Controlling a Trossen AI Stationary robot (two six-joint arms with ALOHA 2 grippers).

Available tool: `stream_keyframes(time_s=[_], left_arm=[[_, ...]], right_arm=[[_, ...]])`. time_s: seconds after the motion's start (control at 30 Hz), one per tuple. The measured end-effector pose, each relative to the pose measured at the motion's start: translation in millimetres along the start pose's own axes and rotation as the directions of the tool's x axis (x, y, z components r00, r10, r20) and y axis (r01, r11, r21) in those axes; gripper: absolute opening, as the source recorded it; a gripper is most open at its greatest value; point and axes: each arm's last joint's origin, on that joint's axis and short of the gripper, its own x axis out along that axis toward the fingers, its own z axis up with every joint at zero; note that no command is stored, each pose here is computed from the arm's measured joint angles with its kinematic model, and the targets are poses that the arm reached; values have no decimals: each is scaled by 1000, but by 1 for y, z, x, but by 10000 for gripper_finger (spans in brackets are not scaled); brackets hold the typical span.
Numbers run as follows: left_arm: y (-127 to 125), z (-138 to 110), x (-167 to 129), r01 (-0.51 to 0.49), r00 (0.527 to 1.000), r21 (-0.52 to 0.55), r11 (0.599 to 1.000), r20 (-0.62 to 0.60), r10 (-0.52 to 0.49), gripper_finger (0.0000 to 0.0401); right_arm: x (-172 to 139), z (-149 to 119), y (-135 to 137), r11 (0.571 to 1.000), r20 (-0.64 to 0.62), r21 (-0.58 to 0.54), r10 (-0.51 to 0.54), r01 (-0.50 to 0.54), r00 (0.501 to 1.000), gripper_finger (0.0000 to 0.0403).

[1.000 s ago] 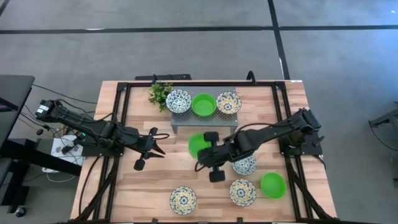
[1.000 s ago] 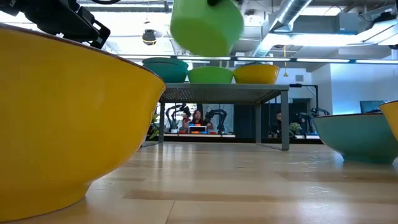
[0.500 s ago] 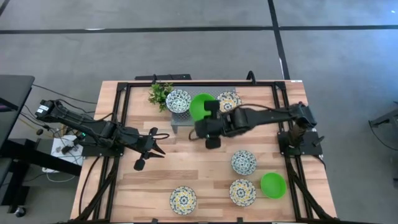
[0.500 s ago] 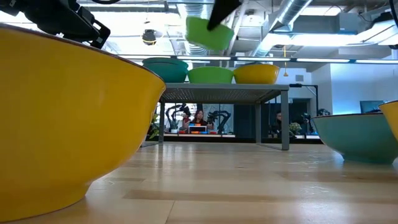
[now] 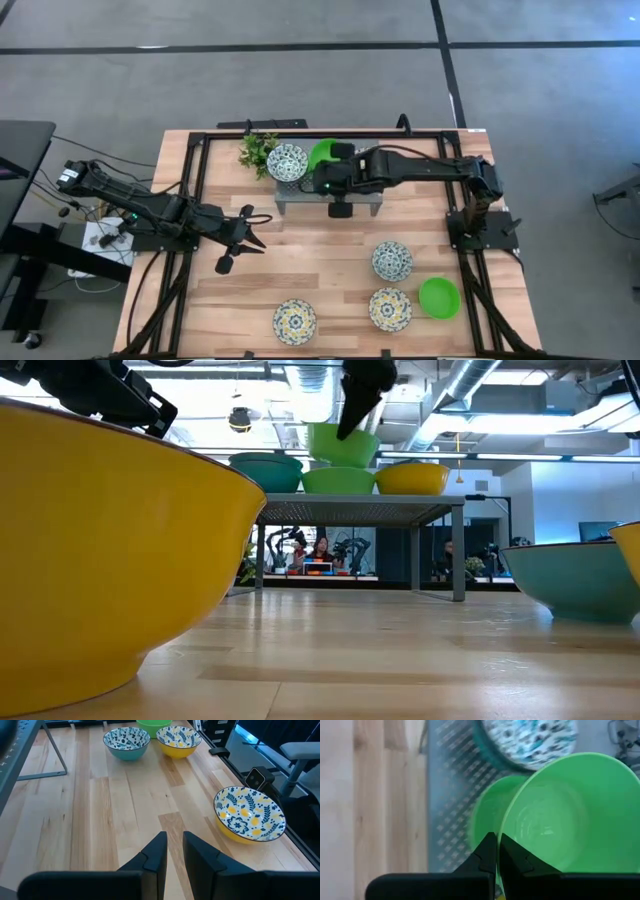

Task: Pick & Place Mini bowls
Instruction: Stack the left green bowl on the other green bowl on the shelf

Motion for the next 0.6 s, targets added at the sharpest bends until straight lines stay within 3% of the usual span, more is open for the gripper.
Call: stream_keyframes(time_s=[0.6], left_arm=[[0,0,0,0,1000,0,1000,-1,0,63]], right_arm=[[11,0,-2,998,-16,19,67,-67,998,2]])
